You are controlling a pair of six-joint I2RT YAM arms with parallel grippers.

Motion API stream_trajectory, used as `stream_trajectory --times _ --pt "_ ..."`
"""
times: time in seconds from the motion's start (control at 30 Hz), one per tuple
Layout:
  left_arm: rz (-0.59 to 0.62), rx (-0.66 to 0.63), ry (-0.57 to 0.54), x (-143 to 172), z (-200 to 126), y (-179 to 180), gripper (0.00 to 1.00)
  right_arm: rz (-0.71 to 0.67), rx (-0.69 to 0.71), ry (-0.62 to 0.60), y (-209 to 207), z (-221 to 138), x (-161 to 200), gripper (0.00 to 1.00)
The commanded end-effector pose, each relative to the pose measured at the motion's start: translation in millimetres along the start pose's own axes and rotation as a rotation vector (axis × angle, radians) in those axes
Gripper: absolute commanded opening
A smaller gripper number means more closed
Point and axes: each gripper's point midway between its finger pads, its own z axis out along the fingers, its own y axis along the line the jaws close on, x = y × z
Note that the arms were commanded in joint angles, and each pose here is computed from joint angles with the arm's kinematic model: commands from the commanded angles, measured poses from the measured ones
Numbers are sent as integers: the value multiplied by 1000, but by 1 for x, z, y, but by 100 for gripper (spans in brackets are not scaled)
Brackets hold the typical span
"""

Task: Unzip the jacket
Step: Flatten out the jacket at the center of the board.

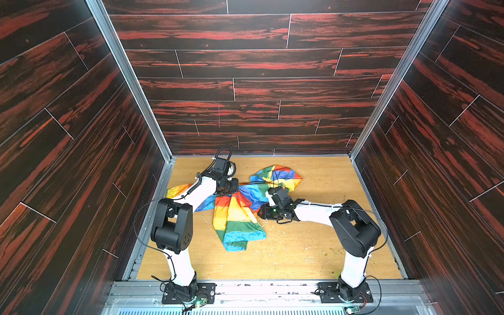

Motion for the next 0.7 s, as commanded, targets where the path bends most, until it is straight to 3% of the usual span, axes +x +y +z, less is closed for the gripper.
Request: stream_trajectory --times 0.0,0.27,0.4,0.47,0.67 --pt "2 8 1 -3 1 1 0 19 -23 50 4 15 6 54" --pt "6 11 3 -4 0 0 0 68 8 141 -2 36 15 47" --pt "11 18 2 -4 -2 -2 0 63 38 118 -4 31 9 13" --pt "21 32 -8 -5 -8 -5 0 41 72 65 -4 14 -3 1" --pt "76 122 -63 -7 -41 -26 0 -76 231 -109 10 -78 -56 0"
